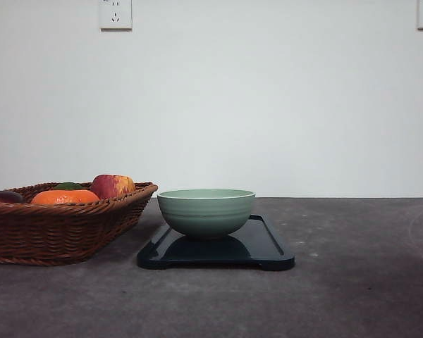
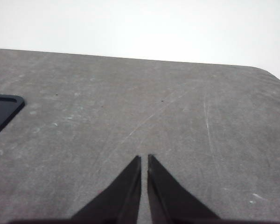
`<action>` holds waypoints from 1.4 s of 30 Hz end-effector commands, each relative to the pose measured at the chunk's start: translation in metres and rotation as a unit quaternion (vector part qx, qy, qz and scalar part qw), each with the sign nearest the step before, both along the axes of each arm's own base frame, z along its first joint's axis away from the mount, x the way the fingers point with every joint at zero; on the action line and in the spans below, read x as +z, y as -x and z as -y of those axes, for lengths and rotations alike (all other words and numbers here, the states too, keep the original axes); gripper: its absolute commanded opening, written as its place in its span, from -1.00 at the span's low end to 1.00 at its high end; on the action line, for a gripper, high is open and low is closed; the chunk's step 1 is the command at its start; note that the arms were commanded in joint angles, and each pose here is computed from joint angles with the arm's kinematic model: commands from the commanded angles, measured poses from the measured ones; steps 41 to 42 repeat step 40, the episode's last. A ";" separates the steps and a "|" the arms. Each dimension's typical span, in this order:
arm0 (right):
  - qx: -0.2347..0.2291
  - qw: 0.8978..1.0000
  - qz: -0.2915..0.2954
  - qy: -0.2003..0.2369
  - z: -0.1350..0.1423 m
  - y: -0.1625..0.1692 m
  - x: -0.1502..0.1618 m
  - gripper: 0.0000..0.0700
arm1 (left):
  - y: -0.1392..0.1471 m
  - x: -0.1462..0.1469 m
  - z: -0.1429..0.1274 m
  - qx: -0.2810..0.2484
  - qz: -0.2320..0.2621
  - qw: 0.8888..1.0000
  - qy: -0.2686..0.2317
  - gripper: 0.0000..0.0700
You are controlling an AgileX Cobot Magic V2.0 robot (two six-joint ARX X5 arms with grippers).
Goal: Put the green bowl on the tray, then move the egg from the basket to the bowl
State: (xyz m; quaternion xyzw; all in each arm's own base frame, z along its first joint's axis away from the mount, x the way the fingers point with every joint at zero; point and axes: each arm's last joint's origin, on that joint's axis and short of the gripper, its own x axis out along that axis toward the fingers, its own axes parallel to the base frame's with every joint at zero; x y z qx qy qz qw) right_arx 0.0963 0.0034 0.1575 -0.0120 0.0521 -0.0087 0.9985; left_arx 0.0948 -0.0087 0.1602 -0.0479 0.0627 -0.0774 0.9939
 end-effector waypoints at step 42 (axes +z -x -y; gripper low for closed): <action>0.000 1.000 0.004 -0.008 0.000 0.000 0.000 -0.95 | -0.001 -0.005 0.000 0.002 -0.003 1.000 0.000 -1.00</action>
